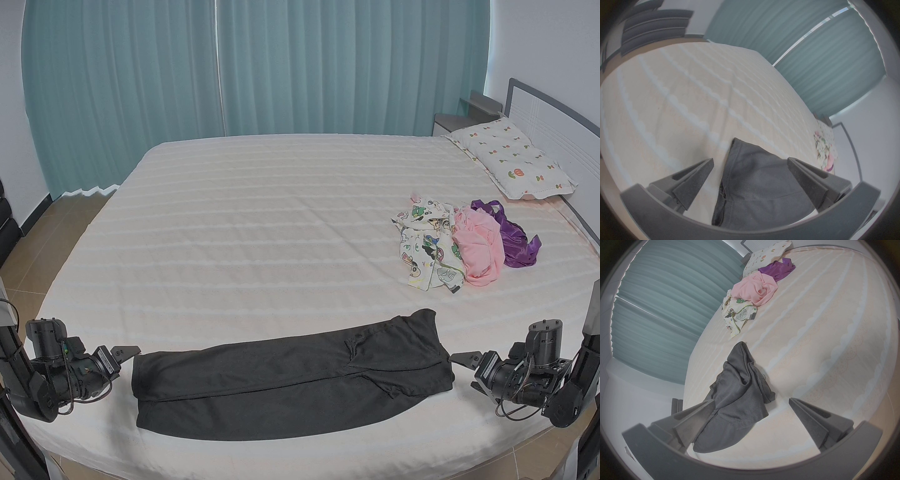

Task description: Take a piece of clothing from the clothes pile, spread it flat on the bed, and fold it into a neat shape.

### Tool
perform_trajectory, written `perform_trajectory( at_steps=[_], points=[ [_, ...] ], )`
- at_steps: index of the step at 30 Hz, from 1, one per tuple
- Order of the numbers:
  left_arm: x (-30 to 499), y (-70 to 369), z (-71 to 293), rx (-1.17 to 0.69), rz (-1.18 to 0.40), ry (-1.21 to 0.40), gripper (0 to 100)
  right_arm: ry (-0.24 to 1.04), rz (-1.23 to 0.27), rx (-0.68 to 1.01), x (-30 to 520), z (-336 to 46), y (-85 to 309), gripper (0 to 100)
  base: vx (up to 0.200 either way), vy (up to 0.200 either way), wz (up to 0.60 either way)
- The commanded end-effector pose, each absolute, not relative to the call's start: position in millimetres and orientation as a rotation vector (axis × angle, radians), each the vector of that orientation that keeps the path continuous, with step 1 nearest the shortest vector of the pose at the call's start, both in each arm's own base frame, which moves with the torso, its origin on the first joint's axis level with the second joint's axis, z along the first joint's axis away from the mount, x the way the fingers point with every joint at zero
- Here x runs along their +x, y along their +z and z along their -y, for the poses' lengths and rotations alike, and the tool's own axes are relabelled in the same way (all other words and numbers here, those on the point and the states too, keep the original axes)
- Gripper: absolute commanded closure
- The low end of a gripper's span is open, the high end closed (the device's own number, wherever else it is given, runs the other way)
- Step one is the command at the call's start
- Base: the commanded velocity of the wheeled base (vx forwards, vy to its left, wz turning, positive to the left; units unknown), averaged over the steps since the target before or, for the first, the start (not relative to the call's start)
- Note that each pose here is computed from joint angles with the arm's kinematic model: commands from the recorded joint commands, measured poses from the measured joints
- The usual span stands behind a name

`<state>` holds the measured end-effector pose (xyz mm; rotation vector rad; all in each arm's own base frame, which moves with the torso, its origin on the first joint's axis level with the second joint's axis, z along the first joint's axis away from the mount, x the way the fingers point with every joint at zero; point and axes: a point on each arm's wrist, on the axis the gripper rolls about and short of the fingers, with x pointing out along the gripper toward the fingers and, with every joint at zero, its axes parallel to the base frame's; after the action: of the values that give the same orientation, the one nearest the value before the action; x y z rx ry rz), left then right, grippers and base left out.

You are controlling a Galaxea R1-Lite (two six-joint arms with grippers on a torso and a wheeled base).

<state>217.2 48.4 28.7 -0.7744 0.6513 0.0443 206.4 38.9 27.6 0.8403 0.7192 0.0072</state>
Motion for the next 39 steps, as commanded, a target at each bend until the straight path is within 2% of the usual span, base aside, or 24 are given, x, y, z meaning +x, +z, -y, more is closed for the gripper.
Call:
perform_trajectory(
  at_steps=[1, 5, 11, 17, 22, 26, 28, 31, 34, 39],
  points=[
    [222, 7, -46, -0.568, -0.736, -0.032, 0, 0.003, -0.729, 0.837, 205, -39, 26, 0, 0.0, 0.0, 0.0],
    [220, -6, -52, -0.423, -0.786, -0.069, 0, 0.0, -0.737, 0.834, 204, -39, 25, 0, 0.0, 0.0, 0.0],
    [218, -6, -47, -0.443, -0.809, -0.139, 0, -0.003, -0.744, 0.832, 203, -39, 24, 0, 0.0, 0.0, 0.0],
    [227, 4, -53, -0.428, -0.746, -0.136, 0, -0.005, -0.754, 0.83, 203, -39, 22, 0, 0.0, 0.0, 0.0],
    [228, 32, -53, -0.438, -0.716, -0.175, 0, -0.006, -0.753, 0.829, 203, -39, 22, 0, 0.0, 0.0, 0.0],
    [229, 80, -64, -0.534, -0.731, -0.287, 0, -0.011, -0.758, 0.828, 201, -39, 21, 0, 0.0, 0.0, 0.0],
    [231, 87, -71, -0.526, -0.741, -0.31, 0, -0.012, -0.761, 0.826, 201, -39, 21, 0, 0.0, 0.0, 0.0],
    [227, 83, -76, -0.426, -0.745, -0.341, 0, -0.011, -0.76, 0.826, 201, -39, 21, 0, 0.0, 0.0, 0.0],
    [220, 58, -75, -0.335, -0.843, -0.395, 0, -0.012, -0.763, 0.826, 201, -39, 21, 0, 0.0, 0.0, 0.0],
    [220, 44, -74, -0.31, -0.908, -0.379, 0, -0.012, -0.763, 0.826, 201, -39, 21, 0, 0.0, 0.0, 0.0]
  ],
)
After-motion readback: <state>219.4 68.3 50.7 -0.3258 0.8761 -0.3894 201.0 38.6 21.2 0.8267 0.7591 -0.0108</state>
